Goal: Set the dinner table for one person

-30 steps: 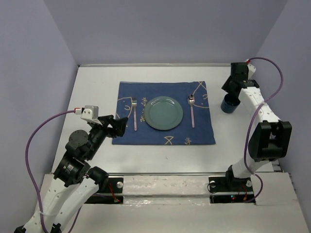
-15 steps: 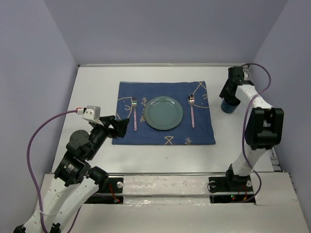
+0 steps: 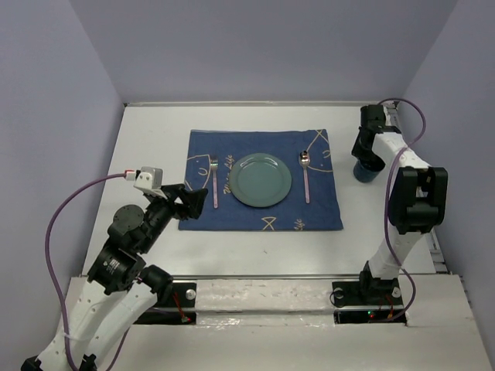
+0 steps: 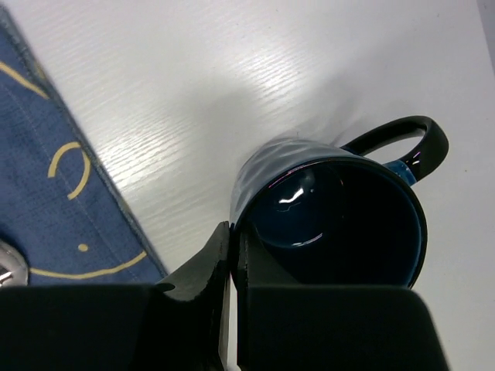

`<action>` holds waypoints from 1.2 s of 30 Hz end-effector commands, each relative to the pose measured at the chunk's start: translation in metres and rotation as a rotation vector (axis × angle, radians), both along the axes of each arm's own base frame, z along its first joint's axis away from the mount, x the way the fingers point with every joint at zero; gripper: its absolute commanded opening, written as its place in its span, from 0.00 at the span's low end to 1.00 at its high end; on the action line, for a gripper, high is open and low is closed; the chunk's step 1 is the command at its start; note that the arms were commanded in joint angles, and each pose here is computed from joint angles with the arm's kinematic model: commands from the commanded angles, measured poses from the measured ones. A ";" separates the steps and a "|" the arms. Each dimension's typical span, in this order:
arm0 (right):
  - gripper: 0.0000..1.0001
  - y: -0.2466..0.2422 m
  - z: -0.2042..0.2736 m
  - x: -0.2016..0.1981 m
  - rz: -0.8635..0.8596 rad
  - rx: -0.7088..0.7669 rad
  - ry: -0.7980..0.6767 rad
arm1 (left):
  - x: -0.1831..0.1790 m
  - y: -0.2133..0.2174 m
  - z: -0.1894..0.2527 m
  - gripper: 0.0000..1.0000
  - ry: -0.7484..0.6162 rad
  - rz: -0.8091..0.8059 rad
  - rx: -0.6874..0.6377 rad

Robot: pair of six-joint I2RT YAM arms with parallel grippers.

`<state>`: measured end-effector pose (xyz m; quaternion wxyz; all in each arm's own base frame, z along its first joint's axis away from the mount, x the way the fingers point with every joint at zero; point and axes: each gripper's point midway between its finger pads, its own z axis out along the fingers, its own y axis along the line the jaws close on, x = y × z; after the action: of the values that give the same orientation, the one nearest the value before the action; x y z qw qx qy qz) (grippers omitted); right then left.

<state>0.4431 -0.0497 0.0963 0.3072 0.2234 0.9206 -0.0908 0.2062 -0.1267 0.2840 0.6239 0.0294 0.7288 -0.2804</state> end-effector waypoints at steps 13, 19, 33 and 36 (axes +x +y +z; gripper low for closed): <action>0.00 0.128 0.124 0.119 0.385 -0.019 -0.279 | 0.011 -0.002 0.001 0.87 -0.011 0.002 0.013; 0.00 0.162 0.113 0.139 0.469 -0.086 -0.248 | 0.013 0.000 -0.002 0.87 -0.002 0.015 0.018; 0.00 0.169 0.062 0.140 0.498 -0.086 -0.145 | 0.015 0.004 -0.001 0.87 -0.007 0.028 0.015; 0.00 0.166 0.057 0.141 0.494 -0.103 -0.135 | 0.015 0.004 -0.001 0.87 -0.005 0.028 0.016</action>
<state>0.5694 0.1249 0.1173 0.3432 -0.0176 0.9387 -0.0269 0.2184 -0.1202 0.2758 0.6177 0.0145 0.7417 -0.2610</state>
